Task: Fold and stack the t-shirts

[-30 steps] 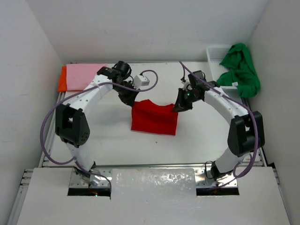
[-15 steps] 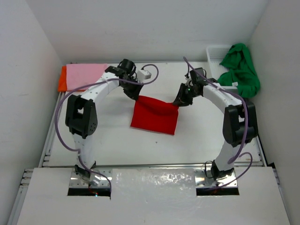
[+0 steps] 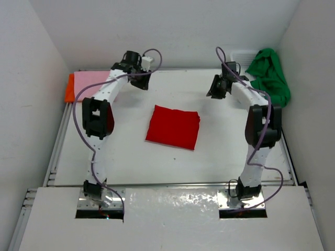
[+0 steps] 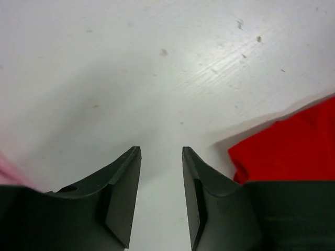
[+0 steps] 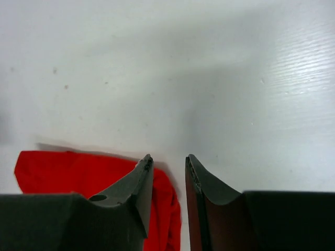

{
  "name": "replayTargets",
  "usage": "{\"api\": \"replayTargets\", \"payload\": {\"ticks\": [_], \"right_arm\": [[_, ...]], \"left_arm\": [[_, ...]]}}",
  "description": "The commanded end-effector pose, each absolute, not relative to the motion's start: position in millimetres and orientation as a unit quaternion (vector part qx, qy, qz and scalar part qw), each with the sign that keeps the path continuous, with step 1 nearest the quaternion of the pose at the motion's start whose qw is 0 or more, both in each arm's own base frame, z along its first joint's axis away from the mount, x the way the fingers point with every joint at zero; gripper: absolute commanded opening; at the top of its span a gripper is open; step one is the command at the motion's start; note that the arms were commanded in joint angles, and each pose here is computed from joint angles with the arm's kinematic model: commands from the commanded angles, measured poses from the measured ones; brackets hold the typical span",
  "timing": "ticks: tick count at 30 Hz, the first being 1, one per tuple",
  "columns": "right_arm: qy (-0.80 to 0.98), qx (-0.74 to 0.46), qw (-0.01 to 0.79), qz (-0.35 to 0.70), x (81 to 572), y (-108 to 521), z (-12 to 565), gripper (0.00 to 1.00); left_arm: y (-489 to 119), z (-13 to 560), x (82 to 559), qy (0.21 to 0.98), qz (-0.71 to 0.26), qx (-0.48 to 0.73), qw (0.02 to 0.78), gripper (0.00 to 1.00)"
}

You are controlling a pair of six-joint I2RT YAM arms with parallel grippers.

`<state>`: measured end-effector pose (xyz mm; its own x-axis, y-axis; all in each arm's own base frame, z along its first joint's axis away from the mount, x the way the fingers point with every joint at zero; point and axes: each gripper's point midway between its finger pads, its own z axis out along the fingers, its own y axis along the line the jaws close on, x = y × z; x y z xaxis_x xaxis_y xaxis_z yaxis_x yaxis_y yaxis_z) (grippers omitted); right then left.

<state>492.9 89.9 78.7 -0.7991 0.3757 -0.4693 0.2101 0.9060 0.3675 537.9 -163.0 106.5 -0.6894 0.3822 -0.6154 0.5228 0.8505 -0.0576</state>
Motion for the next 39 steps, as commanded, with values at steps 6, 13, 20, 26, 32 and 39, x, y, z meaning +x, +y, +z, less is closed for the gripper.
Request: {"api": "replayTargets", "payload": {"ticks": [6,13,20,26,32,39], "right_arm": [[0.894,0.079,0.391,0.203,442,164,124,0.13],[0.900,0.135,0.335,0.243,438,190,54,0.02],[0.930,0.157,0.290,0.160,439,163,4,0.00],[0.943,0.177,0.260,0.110,432,133,-24,0.00],[0.946,0.122,0.282,0.099,462,131,-2,0.00],[0.957,0.069,0.274,0.060,492,114,20,0.00]], "left_arm": [[-217,162,452,0.851,-0.240,0.331,0.329,0.29],[-242,90,432,0.868,-0.265,0.338,0.248,0.25],[-204,37,463,0.916,-0.195,0.267,0.226,0.24],[-191,31,464,0.922,-0.184,0.251,0.231,0.31],[-168,58,492,0.926,-0.153,0.208,0.274,0.33],[-124,117,538,0.915,-0.106,0.156,0.356,0.39]]}}
